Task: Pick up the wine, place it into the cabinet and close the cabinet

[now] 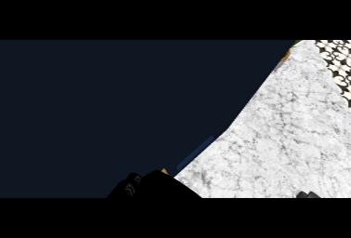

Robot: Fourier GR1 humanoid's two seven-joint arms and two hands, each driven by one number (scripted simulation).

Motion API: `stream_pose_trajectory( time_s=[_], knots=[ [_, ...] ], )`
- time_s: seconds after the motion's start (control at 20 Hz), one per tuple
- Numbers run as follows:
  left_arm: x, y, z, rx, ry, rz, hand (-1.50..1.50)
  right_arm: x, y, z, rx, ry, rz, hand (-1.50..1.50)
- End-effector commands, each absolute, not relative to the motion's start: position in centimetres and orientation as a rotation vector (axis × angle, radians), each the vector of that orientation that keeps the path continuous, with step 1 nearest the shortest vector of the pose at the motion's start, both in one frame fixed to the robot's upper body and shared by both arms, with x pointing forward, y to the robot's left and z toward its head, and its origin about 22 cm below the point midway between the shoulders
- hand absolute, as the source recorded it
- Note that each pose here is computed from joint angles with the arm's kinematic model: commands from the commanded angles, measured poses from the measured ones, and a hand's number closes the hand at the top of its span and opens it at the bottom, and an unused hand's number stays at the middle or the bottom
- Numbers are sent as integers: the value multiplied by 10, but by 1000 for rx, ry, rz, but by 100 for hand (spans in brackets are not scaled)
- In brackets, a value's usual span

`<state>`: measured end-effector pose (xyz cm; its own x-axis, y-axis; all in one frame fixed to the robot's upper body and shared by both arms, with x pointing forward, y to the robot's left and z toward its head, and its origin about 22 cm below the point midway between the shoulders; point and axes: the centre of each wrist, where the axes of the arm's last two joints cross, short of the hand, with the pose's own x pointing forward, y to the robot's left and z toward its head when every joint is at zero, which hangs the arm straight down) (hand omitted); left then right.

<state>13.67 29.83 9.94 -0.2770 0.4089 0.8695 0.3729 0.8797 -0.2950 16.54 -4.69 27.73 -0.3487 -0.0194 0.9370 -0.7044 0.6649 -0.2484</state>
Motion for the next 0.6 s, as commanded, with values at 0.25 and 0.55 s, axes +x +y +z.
stream_pose_trajectory(
  time_s=[0.25,0.55],
  knots=[
    [147,346,115,-642,-1869,-19,150,217,34,280,364,-1887,710,150],
    [147,362,124,-631,-1895,-1,150,279,47,274,313,-1859,603,150]
  ],
)
